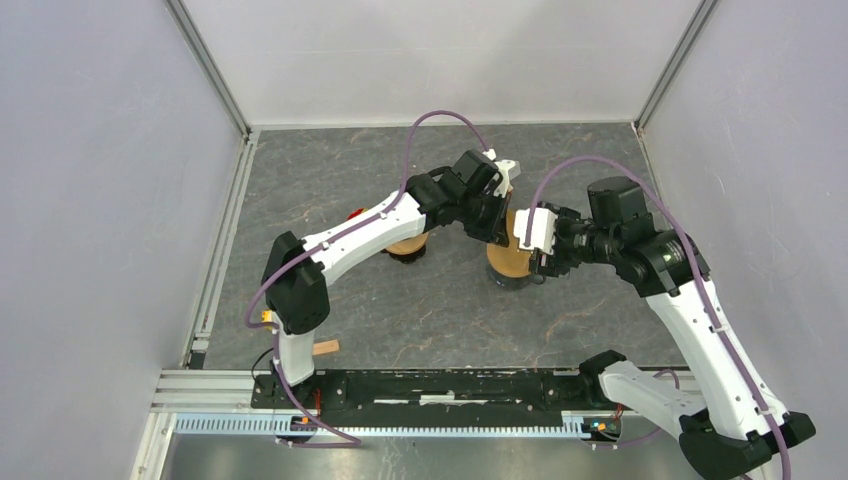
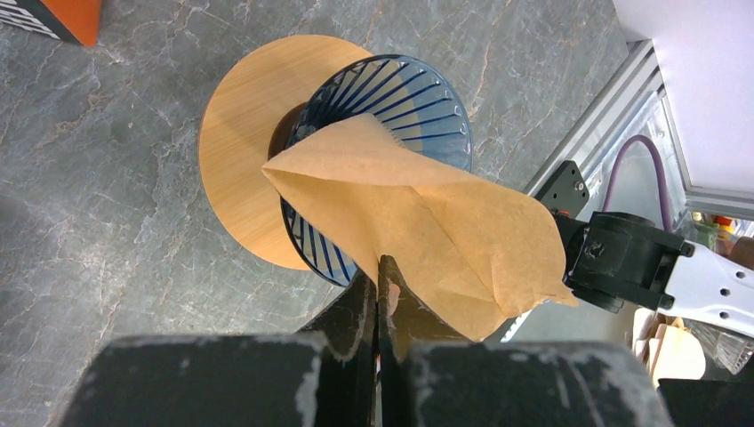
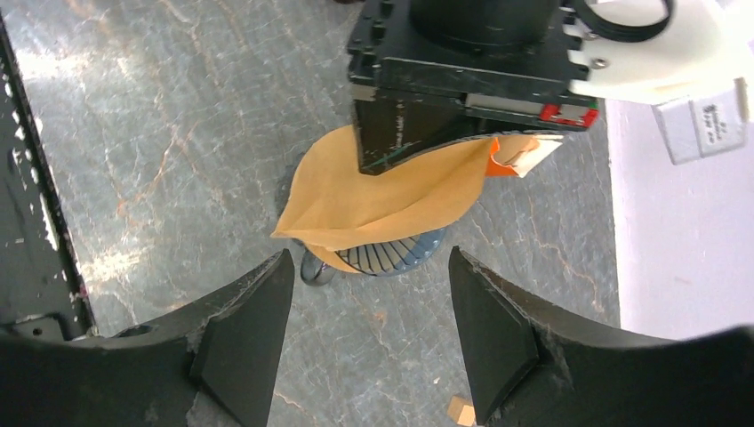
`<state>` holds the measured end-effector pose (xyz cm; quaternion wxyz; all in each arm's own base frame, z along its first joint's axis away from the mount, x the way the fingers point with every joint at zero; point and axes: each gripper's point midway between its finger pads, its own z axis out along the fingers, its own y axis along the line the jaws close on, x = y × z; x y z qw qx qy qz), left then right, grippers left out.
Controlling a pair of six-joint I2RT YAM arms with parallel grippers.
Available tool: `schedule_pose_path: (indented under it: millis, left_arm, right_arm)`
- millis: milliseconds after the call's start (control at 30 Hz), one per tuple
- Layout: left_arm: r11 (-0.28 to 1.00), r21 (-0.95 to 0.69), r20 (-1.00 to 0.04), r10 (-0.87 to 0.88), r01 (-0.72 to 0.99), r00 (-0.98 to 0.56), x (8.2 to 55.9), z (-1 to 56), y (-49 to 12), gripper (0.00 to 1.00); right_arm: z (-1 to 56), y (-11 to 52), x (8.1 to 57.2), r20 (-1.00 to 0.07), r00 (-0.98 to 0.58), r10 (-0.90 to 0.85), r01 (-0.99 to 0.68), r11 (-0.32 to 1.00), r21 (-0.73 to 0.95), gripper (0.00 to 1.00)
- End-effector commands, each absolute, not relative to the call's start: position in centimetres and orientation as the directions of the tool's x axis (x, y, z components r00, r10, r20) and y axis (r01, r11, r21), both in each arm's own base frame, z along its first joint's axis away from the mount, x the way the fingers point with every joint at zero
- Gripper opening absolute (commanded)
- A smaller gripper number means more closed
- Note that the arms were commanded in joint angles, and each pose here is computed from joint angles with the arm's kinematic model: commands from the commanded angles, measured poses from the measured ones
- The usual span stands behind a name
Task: Place the coffee filter in the dripper
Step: Place the coffee filter in the coffee dripper.
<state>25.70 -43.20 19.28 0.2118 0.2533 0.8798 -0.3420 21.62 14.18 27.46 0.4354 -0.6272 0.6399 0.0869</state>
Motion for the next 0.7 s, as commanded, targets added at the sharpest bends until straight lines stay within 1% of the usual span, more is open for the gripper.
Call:
schedule_pose_path:
  millis: [0, 167, 333, 433, 533, 667]
  left_arm:
    - [0.617, -0.492, -0.585, 0.288, 0.614, -0.758, 26.1, 20.9, -44.0, 0.02]
    - [0.615, -0.492, -0.586, 0.289, 0.616, -0.757, 26.1, 20.9, -44.0, 0.02]
    - [0.612, -0.497, -0.582, 0.29, 0.615, -0.76, 26.0, 21.0, -44.1, 0.02]
    - [0.612, -0.497, -0.583, 0.29, 0.615, -0.759, 26.0, 21.0, -44.1, 0.02]
    - [0.613, -0.495, -0.583, 0.291, 0.616, -0.758, 26.0, 21.0, -44.1, 0.02]
    - [0.613, -0.492, -0.588, 0.291, 0.619, -0.755, 26.1, 21.1, -44.0, 0.02]
  right_arm:
    - [27.3, 14.4, 20.3, -0.627, 0.264, -0.733, -0.89, 0.065, -0.451, 0.71]
    - [27.3, 14.9, 20.2, -0.61, 0.307, -0.73, -0.888, 0.011, -0.46, 0.72]
    - [26.6, 16.0, 20.1, -0.587, 0.313, -0.747, -0.898, -0.031, -0.439, 0.73]
    - [25.3, 16.9, 20.0, -0.545, 0.318, -0.776, -0.898, -0.062, -0.435, 0.73]
    - [24.4, 17.4, 20.1, -0.517, 0.327, -0.791, -0.895, -0.084, -0.437, 0.77]
    - [23.0, 16.9, 20.3, -0.462, 0.312, -0.83, -0.903, -0.108, -0.416, 0.79]
